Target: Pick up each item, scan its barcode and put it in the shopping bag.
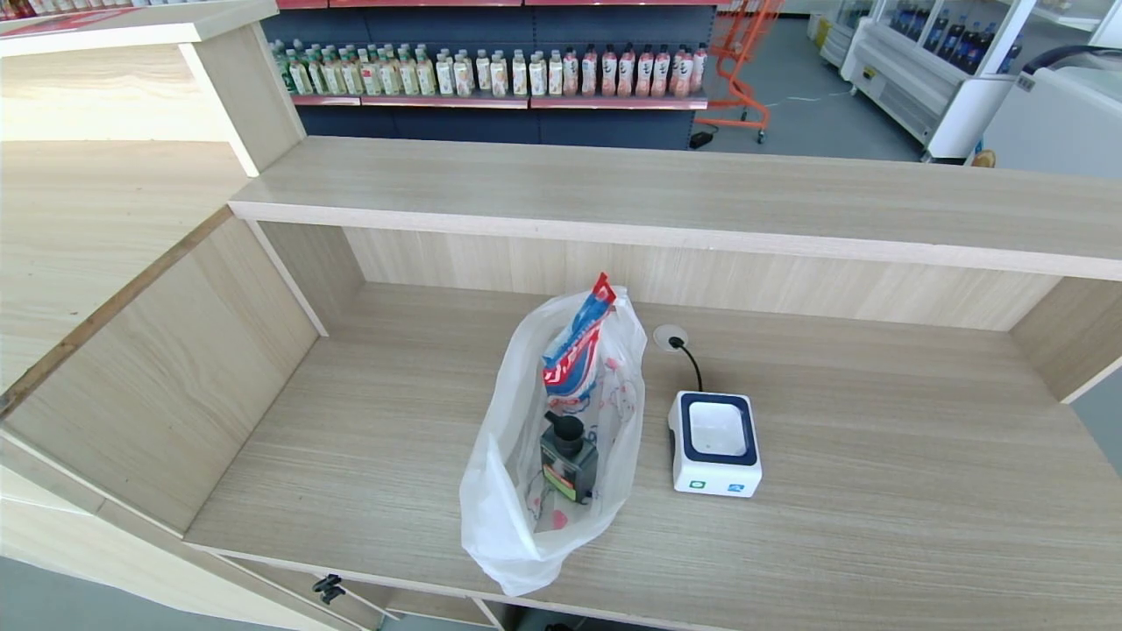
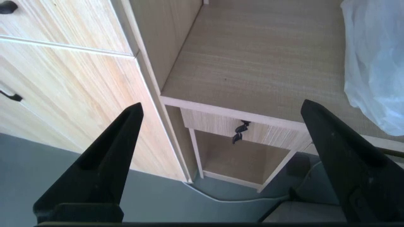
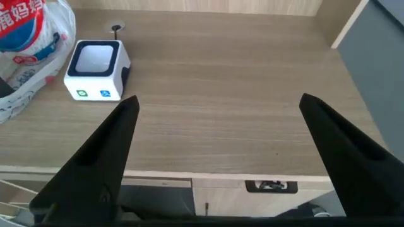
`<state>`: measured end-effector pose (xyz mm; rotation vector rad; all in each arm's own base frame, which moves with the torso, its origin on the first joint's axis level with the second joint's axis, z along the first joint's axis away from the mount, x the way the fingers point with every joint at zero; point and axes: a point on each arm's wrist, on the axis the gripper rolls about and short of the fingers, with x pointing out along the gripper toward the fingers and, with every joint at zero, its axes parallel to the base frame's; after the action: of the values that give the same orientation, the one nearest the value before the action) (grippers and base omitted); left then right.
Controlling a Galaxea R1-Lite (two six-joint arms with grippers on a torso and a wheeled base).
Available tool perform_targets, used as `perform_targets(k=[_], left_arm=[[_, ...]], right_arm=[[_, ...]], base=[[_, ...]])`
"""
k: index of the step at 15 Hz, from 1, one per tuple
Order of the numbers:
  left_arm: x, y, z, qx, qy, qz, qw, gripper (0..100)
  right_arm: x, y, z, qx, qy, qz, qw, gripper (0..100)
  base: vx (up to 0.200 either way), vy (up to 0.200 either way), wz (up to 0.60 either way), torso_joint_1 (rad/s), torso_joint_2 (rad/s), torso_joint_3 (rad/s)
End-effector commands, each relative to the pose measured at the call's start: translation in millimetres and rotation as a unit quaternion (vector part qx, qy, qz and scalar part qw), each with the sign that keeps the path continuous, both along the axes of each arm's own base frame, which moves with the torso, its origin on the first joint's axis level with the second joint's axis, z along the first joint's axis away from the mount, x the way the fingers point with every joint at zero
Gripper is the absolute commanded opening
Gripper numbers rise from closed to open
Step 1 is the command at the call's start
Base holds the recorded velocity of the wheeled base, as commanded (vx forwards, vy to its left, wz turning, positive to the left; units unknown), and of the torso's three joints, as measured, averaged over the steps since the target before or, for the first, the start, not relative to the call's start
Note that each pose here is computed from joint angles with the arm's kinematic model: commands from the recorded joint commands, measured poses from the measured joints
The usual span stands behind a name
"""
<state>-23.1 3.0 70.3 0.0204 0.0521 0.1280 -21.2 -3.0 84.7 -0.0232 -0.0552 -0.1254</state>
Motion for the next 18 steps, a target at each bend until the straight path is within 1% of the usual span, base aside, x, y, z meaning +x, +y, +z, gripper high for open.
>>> perform_targets(k=[1,3,7,8,16,18], left_arm=[[0.0,0.0,0.0,0.0,0.0,0.0,1.0,100],[0.0,0.0,0.0,0.0,0.0,0.0,1.0,100],[0.0,0.0,0.0,0.0,0.0,-0.001,1.0,100],[0.0,0.0,0.0,0.0,0.0,0.0,1.0,100],[0.0,0.0,0.0,0.0,0.0,-0.001,1.0,100],[0.0,0.0,0.0,0.004,0.0,0.0,1.0,100]], right_arm=[[-1.9,-0.1,-1.8,0.02,-0.009,-0.001,1.0,100],[-1.9,0.1,-3.7,0.045,-0.004,0.004,0.999,100],[-1.9,0.1,-4.0,0.049,-0.003,0.004,0.999,100],[-1.9,0.1,-4.2,0.047,-0.002,0.004,0.999,0],[-1.9,0.1,-4.2,0.047,-0.002,0.004,0.999,0],[-1.9,0.1,-4.2,0.047,-0.002,0.004,0.999,0]], base=[[0.0,0.0,0.0,0.0,0.0,0.0],[0.0,0.0,0.0,0.0,0.0,0.0],[0.0,0.0,0.0,0.0,0.0,0.0],[0.0,0.0,0.0,0.0,0.0,0.0],[0.0,0.0,0.0,0.0,0.0,0.0],[0.0,-0.2,0.0,0.007,0.0,0.005]])
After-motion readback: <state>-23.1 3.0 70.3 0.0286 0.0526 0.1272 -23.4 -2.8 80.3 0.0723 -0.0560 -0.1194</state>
